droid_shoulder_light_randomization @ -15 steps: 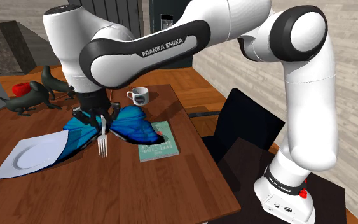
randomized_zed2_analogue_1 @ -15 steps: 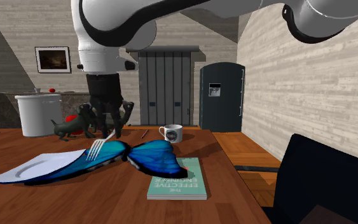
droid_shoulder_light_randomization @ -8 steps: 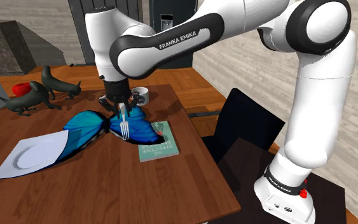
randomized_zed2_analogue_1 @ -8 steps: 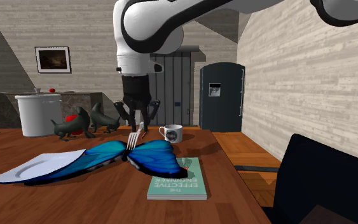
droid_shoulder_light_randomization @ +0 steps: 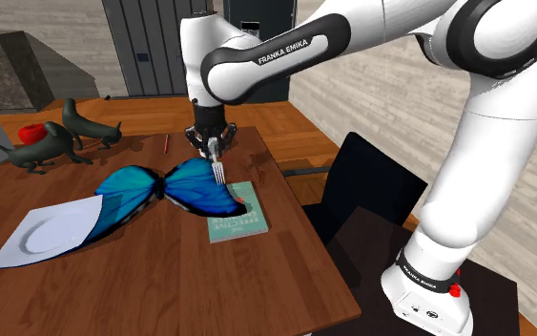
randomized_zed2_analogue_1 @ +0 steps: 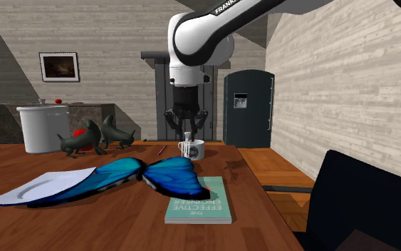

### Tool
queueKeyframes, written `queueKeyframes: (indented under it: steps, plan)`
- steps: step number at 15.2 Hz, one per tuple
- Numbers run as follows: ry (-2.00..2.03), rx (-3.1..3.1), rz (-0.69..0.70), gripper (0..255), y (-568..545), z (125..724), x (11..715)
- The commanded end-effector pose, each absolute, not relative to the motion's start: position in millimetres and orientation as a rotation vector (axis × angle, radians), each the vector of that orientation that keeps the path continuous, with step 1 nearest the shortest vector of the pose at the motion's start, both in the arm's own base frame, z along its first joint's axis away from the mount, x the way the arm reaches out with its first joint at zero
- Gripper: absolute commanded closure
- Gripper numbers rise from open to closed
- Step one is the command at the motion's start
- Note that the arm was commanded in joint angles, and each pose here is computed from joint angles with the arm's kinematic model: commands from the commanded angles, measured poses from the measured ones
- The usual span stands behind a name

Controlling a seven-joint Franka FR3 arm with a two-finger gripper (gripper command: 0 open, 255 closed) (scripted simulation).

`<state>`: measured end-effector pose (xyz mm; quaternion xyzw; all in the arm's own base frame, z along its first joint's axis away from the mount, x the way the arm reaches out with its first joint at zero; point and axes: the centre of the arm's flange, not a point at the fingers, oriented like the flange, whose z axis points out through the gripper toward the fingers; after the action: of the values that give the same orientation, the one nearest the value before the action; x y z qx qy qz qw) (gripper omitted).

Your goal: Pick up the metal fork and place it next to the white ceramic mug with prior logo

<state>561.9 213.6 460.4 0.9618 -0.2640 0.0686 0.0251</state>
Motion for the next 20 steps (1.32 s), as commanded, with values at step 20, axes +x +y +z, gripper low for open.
queueKeyframes:
  steps: [20]
  plan:
    - [-0.815,2.975,0.212,255,-51,457,611]
